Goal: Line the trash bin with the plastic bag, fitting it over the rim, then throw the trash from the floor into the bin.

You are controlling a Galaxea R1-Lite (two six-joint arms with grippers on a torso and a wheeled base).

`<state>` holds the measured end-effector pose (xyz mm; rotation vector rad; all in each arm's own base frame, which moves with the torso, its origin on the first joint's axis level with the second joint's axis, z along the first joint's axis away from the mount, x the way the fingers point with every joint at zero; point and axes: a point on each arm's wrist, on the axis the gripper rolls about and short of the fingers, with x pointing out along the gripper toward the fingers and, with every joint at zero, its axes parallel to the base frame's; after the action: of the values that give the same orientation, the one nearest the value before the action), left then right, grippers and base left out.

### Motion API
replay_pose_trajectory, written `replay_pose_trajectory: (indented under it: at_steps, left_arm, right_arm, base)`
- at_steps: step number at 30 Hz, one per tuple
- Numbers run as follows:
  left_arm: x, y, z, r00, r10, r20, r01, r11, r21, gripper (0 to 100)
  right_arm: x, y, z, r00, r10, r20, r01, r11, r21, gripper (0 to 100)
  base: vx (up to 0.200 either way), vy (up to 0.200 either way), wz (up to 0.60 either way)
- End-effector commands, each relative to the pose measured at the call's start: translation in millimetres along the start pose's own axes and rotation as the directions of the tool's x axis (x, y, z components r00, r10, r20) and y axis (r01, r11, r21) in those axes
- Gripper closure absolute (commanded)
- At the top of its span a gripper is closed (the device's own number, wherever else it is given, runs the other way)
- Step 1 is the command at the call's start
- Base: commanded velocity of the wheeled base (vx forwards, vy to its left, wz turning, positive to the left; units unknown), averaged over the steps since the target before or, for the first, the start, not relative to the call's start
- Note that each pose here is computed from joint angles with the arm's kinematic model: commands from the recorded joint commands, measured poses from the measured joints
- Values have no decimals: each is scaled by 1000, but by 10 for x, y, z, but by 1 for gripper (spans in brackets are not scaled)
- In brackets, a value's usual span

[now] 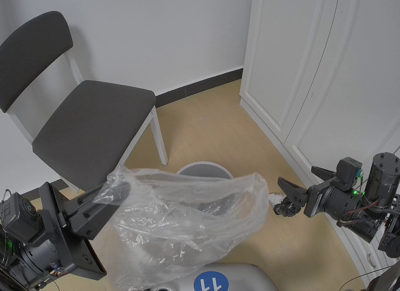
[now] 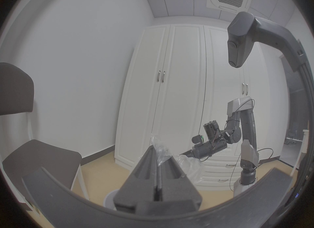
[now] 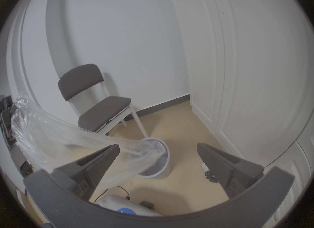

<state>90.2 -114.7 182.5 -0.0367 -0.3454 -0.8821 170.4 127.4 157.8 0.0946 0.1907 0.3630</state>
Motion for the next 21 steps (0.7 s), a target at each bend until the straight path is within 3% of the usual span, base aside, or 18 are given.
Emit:
replay_pose_trajectory:
  at_steps: [1, 4, 6, 10, 17, 21]
  left_arm:
    - [-23, -9, 27, 1000, -8, 15, 8, 1000, -4, 100]
    - [-32, -13, 49, 1000, -11, 26, 11, 1000, -6, 100]
    - [-27, -17, 55, 999, -15, 29, 15, 1000, -7, 100]
    - [-24, -18, 65, 999, -16, 36, 16, 1000, -13, 100]
    - [-21, -15, 107, 998, -15, 57, 16, 999, -27, 100]
    - [-18, -17, 128, 998, -16, 68, 19, 999, -39, 100]
  right_arm:
    - [14, -27, -105, 999, -4, -49, 3, 1000, -15, 0]
    - [-16, -37, -203, 996, 5, -89, -9, 999, -35, 0]
    - [-79, -67, -371, 986, 37, -164, -56, 993, -108, 0]
    - [-122, -89, -506, 971, 80, -226, -125, 974, -190, 0]
    - [-247, 21, -547, 958, 158, -239, -207, 959, -196, 0]
    - [-335, 112, -631, 935, 223, -276, -285, 936, -207, 0]
  base:
    - [0, 0, 0]
    - [0, 0, 0]
    - [0, 0, 0]
    - [0, 0, 0]
    - [0, 0, 0]
    - [0, 0, 0]
